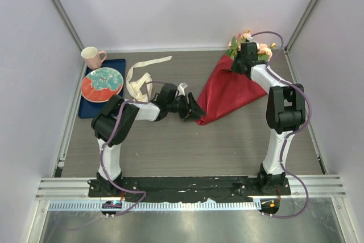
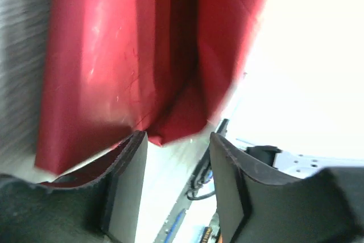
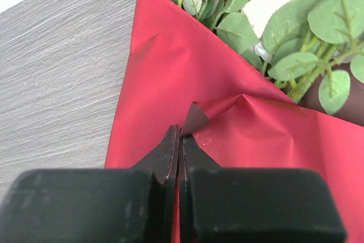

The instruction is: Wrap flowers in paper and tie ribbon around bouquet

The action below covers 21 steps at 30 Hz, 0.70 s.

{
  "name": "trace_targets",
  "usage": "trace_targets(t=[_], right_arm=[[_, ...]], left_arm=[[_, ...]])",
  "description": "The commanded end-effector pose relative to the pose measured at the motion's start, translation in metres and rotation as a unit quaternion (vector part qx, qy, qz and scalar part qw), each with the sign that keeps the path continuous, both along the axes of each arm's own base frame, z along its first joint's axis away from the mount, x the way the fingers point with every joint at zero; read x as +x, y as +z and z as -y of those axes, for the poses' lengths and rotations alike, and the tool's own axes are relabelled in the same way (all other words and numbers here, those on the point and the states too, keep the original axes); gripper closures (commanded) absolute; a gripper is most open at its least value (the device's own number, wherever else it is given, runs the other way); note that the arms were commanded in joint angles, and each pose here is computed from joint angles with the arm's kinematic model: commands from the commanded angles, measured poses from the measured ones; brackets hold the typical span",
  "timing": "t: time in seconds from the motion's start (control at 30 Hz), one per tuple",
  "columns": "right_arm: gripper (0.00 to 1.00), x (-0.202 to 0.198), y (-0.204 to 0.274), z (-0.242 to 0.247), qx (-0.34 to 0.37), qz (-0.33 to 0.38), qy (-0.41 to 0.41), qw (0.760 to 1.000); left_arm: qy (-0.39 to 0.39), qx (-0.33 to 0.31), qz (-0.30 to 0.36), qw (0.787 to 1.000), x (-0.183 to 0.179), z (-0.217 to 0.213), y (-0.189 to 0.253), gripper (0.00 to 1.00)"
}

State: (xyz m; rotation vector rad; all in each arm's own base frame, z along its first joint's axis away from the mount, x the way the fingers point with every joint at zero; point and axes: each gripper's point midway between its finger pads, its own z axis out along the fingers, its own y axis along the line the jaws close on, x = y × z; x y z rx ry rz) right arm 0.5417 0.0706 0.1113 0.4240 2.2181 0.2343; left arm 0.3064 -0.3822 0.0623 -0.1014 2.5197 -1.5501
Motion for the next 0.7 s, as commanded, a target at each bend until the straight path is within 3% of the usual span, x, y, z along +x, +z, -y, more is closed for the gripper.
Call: trace_targets(t=[0.0,0.1,0.43,0.67], right_arm=[[1.00,0.032,0.035,-0.005,0.001,0.067,0.013,0.998],[1.00,0.034,0.034,-0.006,0.000,0.064,0.016,0.998],[1.00,0.034,0.029,-0.008,-0.003,0.059,0.028,0.998],[1.00,0.031,0.025,-0.012,0.000,0.050,0.038,0.998]], left_arm=[[-0.002,-0.074,0.087,0.993,0.008,-0.009,0.071,0.42],[-0.011,-0.021,0.108,0.994,0.018,-0.012,0.063,0.27],[-0.013,0.034,0.100,0.994,0.060,0.008,0.030,0.25],[-0.010,0.130,0.114,0.985,0.068,-0.011,0.000,0.21]])
